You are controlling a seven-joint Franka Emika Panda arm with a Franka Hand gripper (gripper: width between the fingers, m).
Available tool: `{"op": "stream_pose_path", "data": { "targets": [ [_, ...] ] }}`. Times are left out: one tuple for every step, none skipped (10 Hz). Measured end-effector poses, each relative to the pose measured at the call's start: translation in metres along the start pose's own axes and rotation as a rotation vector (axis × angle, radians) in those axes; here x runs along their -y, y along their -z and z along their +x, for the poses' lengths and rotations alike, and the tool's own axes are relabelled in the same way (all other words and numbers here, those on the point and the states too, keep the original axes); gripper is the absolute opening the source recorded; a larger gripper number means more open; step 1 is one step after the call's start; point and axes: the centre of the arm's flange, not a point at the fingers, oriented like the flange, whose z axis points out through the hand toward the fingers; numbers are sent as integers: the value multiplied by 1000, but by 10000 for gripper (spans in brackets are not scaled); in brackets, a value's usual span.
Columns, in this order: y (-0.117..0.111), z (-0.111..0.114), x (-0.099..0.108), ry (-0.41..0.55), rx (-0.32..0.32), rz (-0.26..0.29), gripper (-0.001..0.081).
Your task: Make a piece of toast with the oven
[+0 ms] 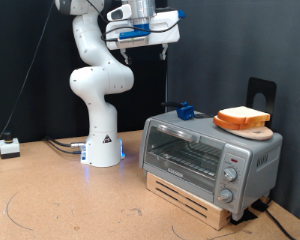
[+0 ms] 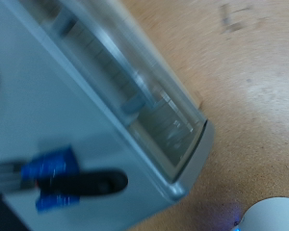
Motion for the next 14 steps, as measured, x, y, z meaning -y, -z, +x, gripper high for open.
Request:
{"op": "stream_pose_path", "data": {
  "targets": [
    [1, 8, -5, 116, 41, 21, 810],
    [-4, 18, -6, 237, 58, 42, 810],
    [-15, 23, 1, 344, 70, 46, 810],
    [-15, 23, 0, 312, 77, 45, 810],
    [-15, 21, -4, 349, 133, 43, 810],
    [-14, 24, -9, 418, 197, 61, 810],
    [-16, 29, -12, 455, 216, 79, 810],
    [-20, 33, -11, 470, 209, 91, 810],
    [-28, 38, -7, 464, 174, 104, 810],
    [-40, 42, 0, 457, 134, 110, 810],
    [-53, 46, 5, 452, 110, 105, 810],
    [-65, 49, 9, 448, 104, 95, 810],
    [-74, 51, 11, 450, 107, 83, 810],
    [-80, 52, 12, 448, 111, 73, 810]
  ]
}}
